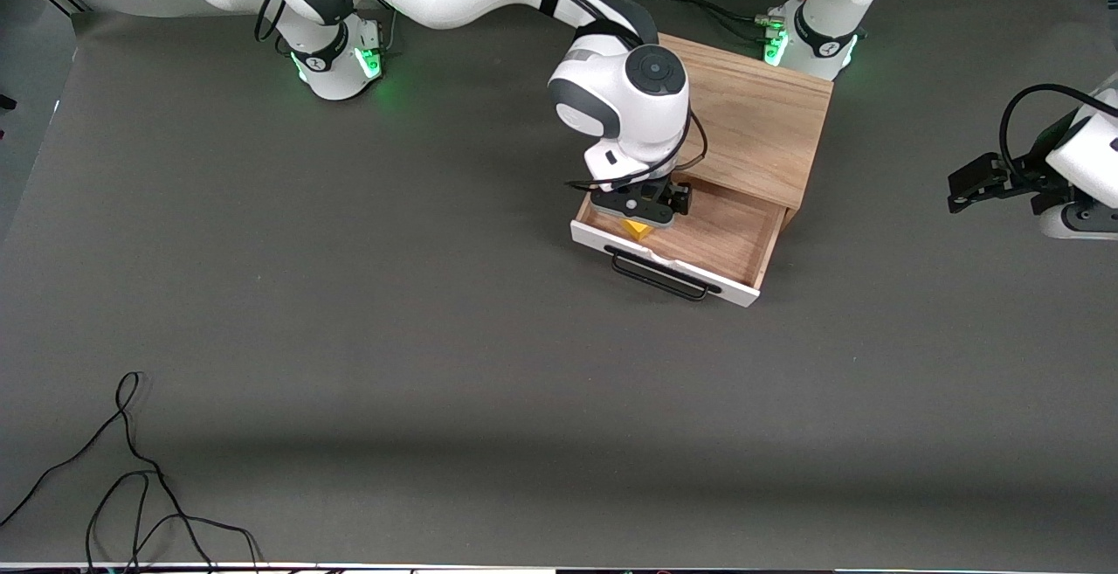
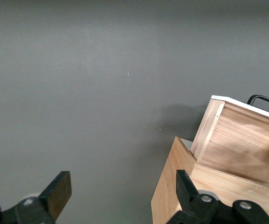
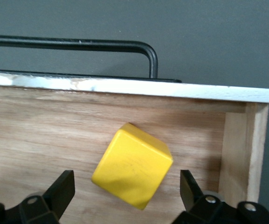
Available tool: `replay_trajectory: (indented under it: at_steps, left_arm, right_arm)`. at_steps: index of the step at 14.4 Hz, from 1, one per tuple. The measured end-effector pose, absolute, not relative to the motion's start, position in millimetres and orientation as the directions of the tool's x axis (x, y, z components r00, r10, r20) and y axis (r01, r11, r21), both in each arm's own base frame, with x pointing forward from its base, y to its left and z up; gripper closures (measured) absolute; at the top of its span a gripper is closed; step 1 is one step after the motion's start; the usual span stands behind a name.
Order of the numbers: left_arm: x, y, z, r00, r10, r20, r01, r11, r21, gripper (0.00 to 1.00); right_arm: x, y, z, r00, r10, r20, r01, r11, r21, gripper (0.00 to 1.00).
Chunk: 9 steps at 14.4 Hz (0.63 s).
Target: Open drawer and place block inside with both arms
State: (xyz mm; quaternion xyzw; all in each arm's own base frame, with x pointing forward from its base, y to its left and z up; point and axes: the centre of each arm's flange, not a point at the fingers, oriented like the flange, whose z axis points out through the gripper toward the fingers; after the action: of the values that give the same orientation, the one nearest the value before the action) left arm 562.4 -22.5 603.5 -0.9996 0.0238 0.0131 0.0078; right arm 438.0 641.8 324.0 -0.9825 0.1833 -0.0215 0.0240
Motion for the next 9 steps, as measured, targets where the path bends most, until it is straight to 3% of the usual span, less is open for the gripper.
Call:
replay_trajectory:
  at_steps: [4,9]
  left_arm:
    - [561,-22,605,0.999,-0.047,-0.024,-0.047,-0.999,-0.015,0.00]
    - [551,-20,615,0.999,-0.044,-0.011,-0.044,-0.999,-0.017,0.00]
  right_arm:
    - [451,627,374,0.926,-0.374,0.055,-0.371,-0.926,-0.064,0.00]
    - [520,522,502,0.946,-0.324,0.011,-0.321,-0.941,-0.106,0.00]
